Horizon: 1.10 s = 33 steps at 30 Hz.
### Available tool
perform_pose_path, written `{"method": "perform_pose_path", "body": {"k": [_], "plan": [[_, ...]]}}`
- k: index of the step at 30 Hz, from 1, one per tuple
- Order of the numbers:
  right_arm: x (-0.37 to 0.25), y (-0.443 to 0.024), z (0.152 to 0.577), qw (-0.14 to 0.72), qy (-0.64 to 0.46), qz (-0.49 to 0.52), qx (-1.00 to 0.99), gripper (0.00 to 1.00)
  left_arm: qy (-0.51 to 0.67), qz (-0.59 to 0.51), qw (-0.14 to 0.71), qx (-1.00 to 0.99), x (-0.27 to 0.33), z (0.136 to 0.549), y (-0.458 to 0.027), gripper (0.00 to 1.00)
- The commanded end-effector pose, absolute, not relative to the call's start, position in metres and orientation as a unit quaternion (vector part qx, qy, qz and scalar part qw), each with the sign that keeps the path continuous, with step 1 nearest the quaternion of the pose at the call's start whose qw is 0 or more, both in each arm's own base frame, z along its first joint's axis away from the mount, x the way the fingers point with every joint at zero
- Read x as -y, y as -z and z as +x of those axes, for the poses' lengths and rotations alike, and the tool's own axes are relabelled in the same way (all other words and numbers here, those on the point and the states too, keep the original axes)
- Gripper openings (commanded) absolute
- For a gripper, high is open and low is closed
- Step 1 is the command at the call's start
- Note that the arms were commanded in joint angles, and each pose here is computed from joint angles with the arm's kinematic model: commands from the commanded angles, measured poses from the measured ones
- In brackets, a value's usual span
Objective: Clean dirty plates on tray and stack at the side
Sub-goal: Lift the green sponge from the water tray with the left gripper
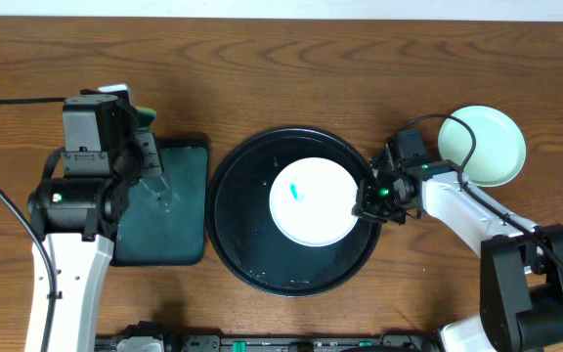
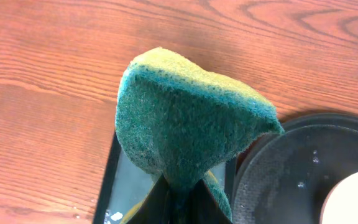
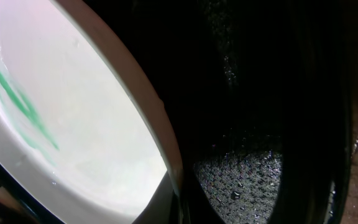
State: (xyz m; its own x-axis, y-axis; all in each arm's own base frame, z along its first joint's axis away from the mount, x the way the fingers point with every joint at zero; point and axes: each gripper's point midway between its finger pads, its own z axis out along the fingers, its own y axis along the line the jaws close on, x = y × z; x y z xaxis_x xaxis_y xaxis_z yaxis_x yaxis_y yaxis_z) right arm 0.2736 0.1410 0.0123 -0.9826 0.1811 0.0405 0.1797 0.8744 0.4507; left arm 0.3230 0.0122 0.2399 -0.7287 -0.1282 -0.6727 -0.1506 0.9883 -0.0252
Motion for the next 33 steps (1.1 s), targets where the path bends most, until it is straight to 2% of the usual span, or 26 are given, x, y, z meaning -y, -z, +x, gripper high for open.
{"method": "perform_pose_path", "body": {"k": [1, 13, 23, 33], "plan": [[-0.147, -0.015, 0.276, 0.005, -0.240, 0.074, -0.968, 0.01, -0.036, -0.059, 0.371, -0.926, -0.016, 0.324, -0.247, 0.07], [-0.147, -0.015, 0.276, 0.008, -0.240, 0.067, -0.968, 0.01, -0.038, -0.054, 0.373, -0.925, -0.016, 0.325, -0.248, 0.07], [-0.164, -0.016, 0.277, 0.029, -0.246, 0.009, -0.969, 0.01, -0.031, -0.051, 0.366, -0.929, -0.014, 0.326, -0.243, 0.08], [-0.176, -0.021, 0.289, 0.038, -0.262, 0.073, -0.961, 0.01, -0.010, -0.057, 0.318, -0.946, -0.006, 0.333, -0.214, 0.07]]}}
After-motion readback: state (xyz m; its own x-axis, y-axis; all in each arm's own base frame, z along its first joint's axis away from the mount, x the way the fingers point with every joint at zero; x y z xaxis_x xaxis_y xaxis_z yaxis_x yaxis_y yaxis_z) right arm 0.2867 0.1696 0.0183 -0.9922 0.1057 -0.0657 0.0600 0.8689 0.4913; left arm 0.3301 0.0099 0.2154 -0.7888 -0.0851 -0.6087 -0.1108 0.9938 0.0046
